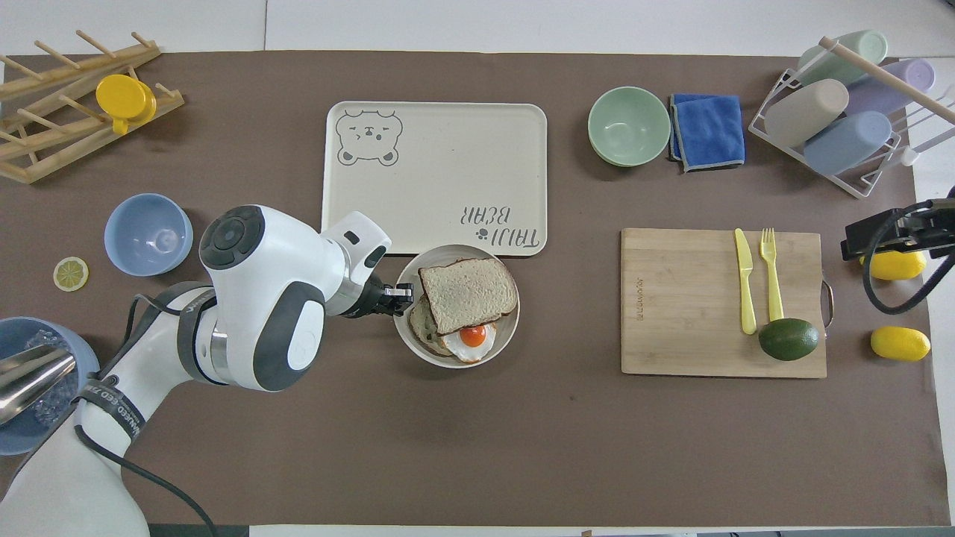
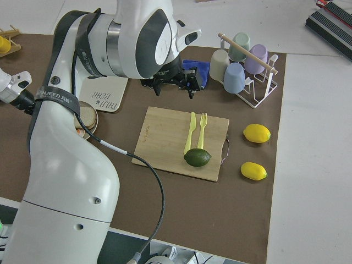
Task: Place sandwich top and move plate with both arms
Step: 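Slide the plate with the left gripper onto the bear tray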
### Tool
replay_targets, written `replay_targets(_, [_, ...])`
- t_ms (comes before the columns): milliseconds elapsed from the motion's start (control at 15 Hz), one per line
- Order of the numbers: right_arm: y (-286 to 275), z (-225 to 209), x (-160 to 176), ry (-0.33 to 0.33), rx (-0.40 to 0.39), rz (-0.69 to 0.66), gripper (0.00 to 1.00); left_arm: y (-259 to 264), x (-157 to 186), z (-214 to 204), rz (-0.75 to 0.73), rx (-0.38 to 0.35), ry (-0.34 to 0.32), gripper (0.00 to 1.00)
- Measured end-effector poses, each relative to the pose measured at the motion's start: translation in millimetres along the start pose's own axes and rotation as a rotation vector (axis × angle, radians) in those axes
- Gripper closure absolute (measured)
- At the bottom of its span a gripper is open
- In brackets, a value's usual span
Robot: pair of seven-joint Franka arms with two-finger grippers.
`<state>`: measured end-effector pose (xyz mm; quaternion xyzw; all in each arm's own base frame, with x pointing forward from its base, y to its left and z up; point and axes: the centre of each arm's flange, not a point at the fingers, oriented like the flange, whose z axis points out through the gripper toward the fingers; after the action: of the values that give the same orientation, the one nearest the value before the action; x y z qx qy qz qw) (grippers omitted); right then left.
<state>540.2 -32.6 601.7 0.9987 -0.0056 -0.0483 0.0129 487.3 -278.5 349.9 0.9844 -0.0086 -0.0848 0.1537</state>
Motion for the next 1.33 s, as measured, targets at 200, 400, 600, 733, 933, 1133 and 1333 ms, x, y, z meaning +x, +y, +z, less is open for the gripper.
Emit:
replay_targets(200, [0,0,0,0.000,0.000,0.000,0.00,3,6,-13,-0.019,-0.040,0.009,0.96])
replay_targets(400, [-1,0,0,0.000,0.000,-0.001,0.00,4,26,-48,-0.030,-0.076,0.039,0.96])
replay_targets(600, [-1,0,0,0.000,0.000,-0.002,0.00,-3,57,-85,-0.050,-0.109,0.088,0.96])
replay_targets(733, [-1,0,0,0.001,0.000,-0.002,0.00,-9,82,-100,-0.068,-0.131,0.104,0.96])
replay_targets(933, [-2,0,0,0.001,0.000,-0.003,0.00,-4,121,-95,-0.073,-0.159,0.101,0.96])
replay_targets(1133, [-2,0,0,0.001,0.000,-0.003,0.00,-7,150,-56,-0.088,-0.156,0.087,0.96])
replay_targets(1333, [-2,0,0,0.002,0.000,-0.003,0.00,-18,169,-26,-0.111,-0.149,0.115,0.96])
